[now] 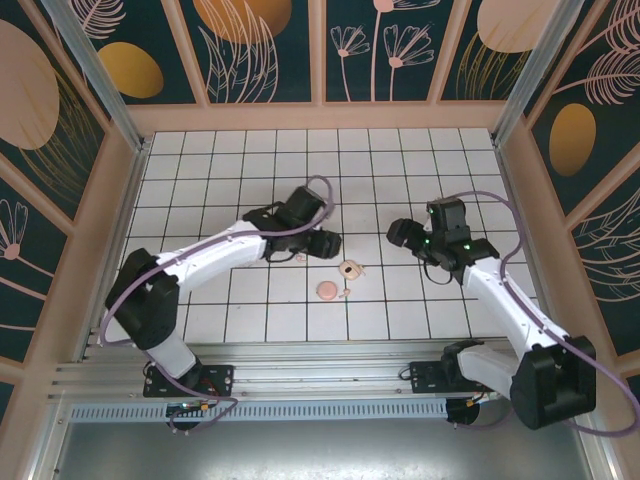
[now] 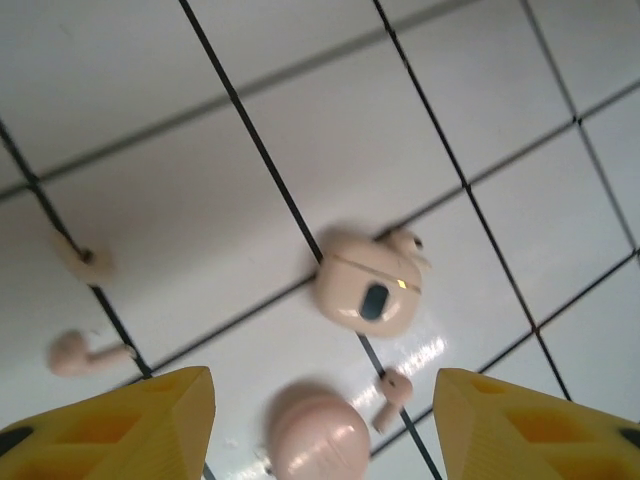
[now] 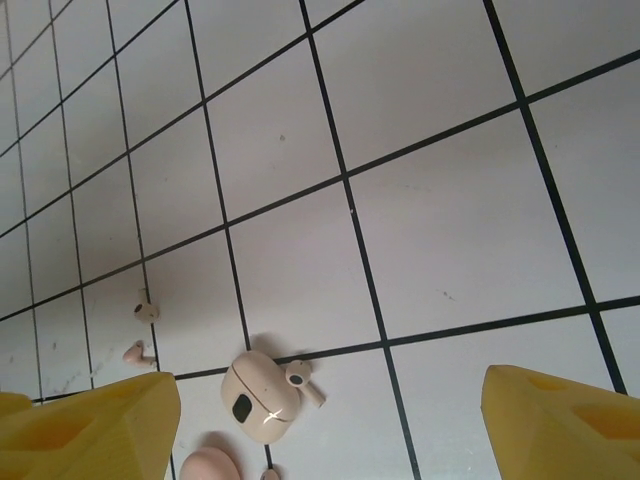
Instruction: Insert the wireless bluetooth earbuds into the charging case
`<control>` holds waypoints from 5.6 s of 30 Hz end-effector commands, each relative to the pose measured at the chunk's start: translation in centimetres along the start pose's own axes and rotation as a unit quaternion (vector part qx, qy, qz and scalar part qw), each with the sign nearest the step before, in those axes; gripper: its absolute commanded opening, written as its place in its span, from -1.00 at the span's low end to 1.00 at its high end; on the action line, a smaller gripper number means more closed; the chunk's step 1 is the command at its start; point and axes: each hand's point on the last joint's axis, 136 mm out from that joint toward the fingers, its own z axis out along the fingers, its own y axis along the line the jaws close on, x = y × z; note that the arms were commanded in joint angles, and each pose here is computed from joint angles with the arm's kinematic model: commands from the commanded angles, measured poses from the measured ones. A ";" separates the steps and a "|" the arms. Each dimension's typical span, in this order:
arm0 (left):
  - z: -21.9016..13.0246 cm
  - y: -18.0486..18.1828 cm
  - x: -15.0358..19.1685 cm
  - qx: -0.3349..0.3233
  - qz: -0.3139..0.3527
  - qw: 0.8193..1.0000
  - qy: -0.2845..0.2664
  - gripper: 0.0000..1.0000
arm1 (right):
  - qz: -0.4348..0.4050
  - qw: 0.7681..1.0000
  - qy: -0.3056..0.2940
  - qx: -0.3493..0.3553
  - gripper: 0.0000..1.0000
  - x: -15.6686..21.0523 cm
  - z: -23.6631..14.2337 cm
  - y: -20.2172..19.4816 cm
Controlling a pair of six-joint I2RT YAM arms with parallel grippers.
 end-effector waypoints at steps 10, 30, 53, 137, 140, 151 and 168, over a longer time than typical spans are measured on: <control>3.1 -0.3 8.1 -0.051 -0.008 0.986 0.162 0.16 | 0.017 1.000 0.008 -0.023 0.59 1.2 -0.6 -0.4; 5.2 0.2 8.4 -0.070 0.008 0.981 0.179 0.20 | 0.019 0.999 0.005 -0.034 0.60 0.9 -0.7 0.1; 6.8 1.3 10.6 -0.090 0.021 0.970 0.225 0.21 | 0.017 0.999 0.007 -0.038 0.60 1.2 -0.3 -0.1; -7.8 -10.5 -4.8 0.106 0.404 0.851 -0.319 -0.23 | -0.242 0.859 0.107 -0.439 -0.10 4.7 -4.5 13.1; -8.2 -10.6 -5.0 0.106 0.403 0.849 -0.324 -0.22 | -0.244 0.855 0.111 -0.444 -0.15 4.9 -4.6 13.2; -8.4 -10.0 -5.5 0.087 0.394 0.852 -0.333 0.66 | -0.268 0.857 0.074 -0.433 -0.42 4.3 -5.1 13.0; -11.4 -4.1 -8.1 0.143 0.236 0.898 -0.342 0.97 | -0.262 0.879 -0.070 -0.393 -0.53 -0.6 -5.9 11.2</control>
